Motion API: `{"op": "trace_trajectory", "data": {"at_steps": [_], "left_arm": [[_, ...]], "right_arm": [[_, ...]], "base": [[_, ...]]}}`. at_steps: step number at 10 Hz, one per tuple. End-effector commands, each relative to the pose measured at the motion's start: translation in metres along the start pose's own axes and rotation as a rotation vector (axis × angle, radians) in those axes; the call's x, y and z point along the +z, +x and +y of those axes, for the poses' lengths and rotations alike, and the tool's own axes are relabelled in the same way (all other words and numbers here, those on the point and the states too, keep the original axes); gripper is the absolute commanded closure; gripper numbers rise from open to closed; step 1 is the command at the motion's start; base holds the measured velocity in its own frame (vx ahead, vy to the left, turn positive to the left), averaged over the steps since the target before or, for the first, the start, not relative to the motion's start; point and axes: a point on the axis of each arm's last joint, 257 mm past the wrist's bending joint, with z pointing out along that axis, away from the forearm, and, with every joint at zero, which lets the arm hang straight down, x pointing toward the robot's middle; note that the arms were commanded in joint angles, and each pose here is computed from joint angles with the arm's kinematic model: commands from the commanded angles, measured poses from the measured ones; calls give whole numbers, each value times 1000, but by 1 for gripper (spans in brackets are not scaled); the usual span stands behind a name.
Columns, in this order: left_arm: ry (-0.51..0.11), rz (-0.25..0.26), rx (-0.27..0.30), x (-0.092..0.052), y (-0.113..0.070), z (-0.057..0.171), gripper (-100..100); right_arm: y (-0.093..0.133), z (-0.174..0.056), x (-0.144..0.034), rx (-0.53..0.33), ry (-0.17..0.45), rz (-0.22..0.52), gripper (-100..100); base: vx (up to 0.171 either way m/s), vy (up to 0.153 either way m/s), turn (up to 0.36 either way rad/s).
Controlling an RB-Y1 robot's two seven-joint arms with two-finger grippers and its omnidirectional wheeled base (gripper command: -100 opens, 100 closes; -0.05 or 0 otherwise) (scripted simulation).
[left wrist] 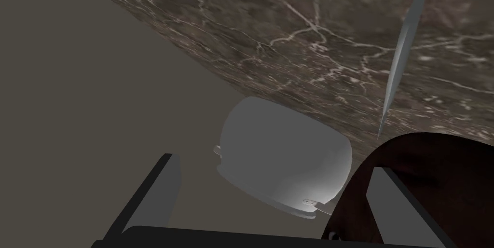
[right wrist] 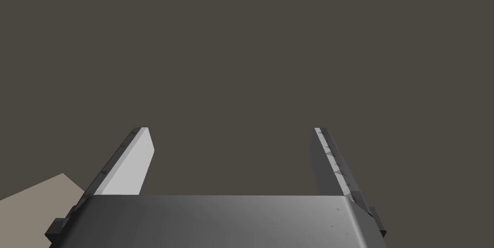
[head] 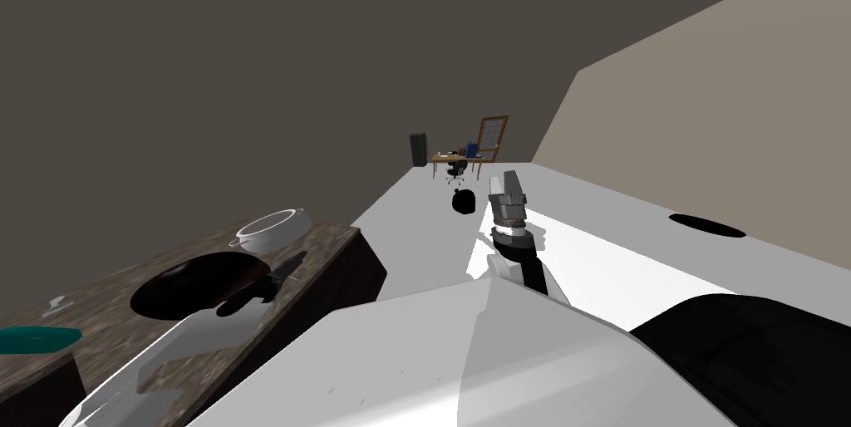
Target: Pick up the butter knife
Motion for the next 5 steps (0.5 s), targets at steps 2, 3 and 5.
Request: {"op": "trace_trajectory", "data": {"at_steps": [2,3,5], "left_arm": [[-90,27,12,4,1,30,-100],[-134,42,18,5,0,47,-100],[-196,63,22,4,1,68,-100]], "right_arm": [[0,0,0,0,0,0,0],[0,0,0,0,0,0,0],[0,0,0,0,0,0,0]], "base": [[65,-13,2],[109,-41,6],[95,-25,5]]}}
